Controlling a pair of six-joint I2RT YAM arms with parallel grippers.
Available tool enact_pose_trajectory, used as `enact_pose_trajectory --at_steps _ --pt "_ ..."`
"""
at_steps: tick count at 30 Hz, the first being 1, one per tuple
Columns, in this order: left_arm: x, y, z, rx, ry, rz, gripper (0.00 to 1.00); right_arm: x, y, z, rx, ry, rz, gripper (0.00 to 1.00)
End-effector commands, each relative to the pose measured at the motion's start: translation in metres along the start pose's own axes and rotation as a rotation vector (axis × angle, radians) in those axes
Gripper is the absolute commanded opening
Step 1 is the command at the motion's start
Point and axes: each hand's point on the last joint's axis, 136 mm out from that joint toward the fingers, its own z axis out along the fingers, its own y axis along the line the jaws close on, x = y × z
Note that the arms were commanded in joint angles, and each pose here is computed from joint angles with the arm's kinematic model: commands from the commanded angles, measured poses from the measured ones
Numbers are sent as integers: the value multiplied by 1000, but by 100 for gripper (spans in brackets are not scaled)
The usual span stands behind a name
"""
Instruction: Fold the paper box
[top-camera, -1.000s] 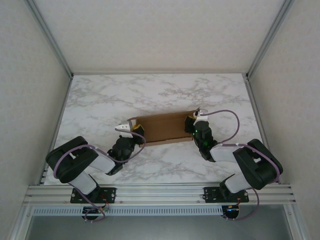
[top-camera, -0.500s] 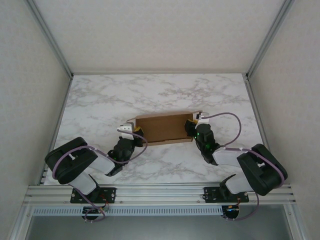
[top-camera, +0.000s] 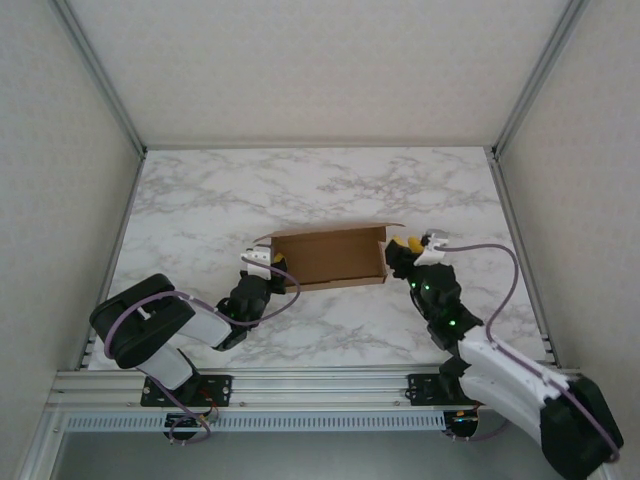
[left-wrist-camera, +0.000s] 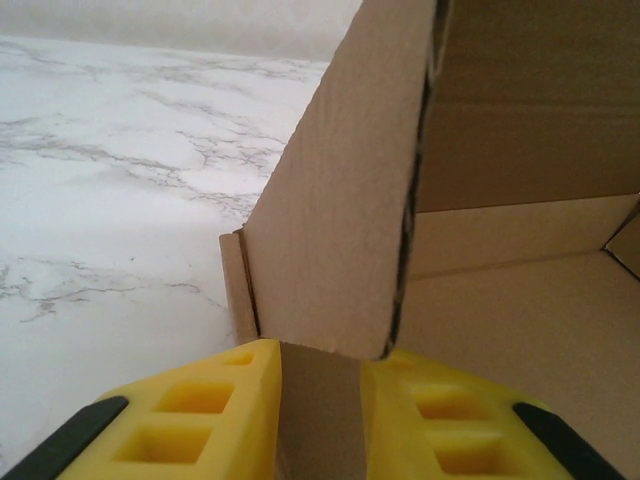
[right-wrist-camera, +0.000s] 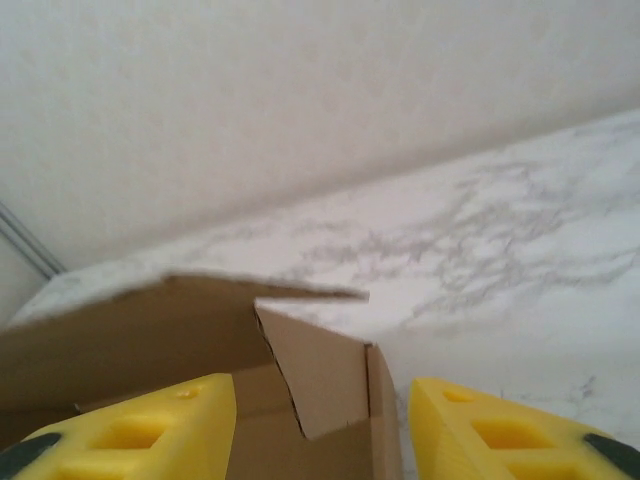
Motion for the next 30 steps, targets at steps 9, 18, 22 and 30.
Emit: enact_pose_trajectory --at_steps 9,18,22,30 --pt "-3 -2 4 -18 -12 34 26 -95 28 -22 74 71 -91 35" --pt "-8 -3 1 -8 -19 46 28 -53 100 57 -37 557 -40 32" --pt "-11 -9 -2 28 -16 44 33 -22 92 70 22 630 29 31" --pt "-13 -26 -17 159 14 -30 59 26 78 62 77 668 57 31"
